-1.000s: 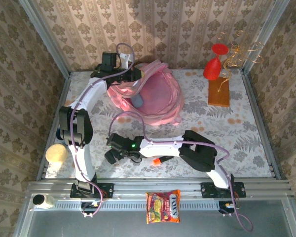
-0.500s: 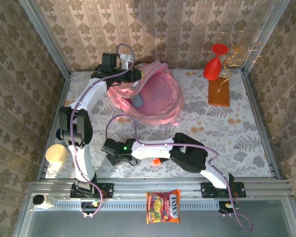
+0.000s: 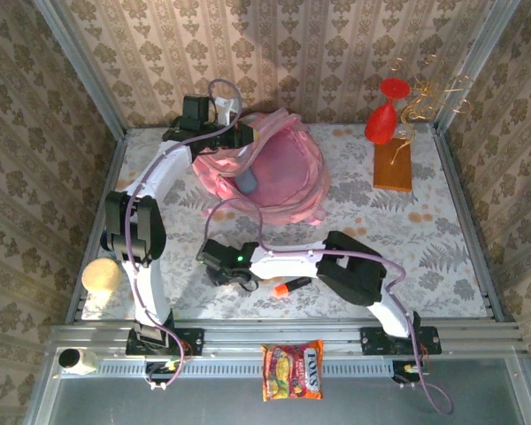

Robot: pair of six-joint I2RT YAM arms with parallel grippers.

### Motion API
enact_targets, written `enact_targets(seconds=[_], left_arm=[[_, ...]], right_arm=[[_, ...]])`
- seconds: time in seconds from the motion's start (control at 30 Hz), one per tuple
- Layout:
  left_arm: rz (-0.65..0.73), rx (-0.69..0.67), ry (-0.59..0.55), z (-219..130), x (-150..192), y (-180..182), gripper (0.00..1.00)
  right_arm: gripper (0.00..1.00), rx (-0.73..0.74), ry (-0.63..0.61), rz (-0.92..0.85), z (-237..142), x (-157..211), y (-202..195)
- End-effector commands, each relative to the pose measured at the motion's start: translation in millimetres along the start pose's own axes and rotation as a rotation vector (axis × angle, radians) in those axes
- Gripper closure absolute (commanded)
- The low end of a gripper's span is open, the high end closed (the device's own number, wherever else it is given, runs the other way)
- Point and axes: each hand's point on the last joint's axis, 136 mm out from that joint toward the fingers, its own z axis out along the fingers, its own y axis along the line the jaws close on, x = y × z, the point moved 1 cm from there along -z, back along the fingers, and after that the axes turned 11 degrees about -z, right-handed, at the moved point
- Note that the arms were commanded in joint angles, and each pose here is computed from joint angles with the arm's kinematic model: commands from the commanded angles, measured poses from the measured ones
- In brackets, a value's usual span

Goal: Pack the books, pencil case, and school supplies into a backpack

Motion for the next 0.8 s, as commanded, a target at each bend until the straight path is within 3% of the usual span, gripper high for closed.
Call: enact_targets(seconds=[0.0, 0.2, 0.33, 0.53, 0.77], left_arm=[[0.116, 0.045, -0.084, -20, -23, -30, 1.0], [0.109, 0.048, -0.09, -19, -23, -28, 1.0], [0.104, 0.055, -0.09, -18, -24, -29, 1.0], [0.099, 0.094, -0.104, -21, -29, -39, 1.0], [0.098, 0.127, -0.126, -26, -40, -53, 1.0]], right_arm=[[0.68, -0.086, -0.193, 0.092, -54, -58, -20], [0.68, -0.137, -0.35, 0.343, -95, -84, -105], [0.66, -0.078, -0.432, 0.534, -104, -96, -184], [0.65, -0.01, -0.549, 0.811, -83, -127, -281], [0.59, 0.003, -0.574, 0.867, -33, -186, -314]])
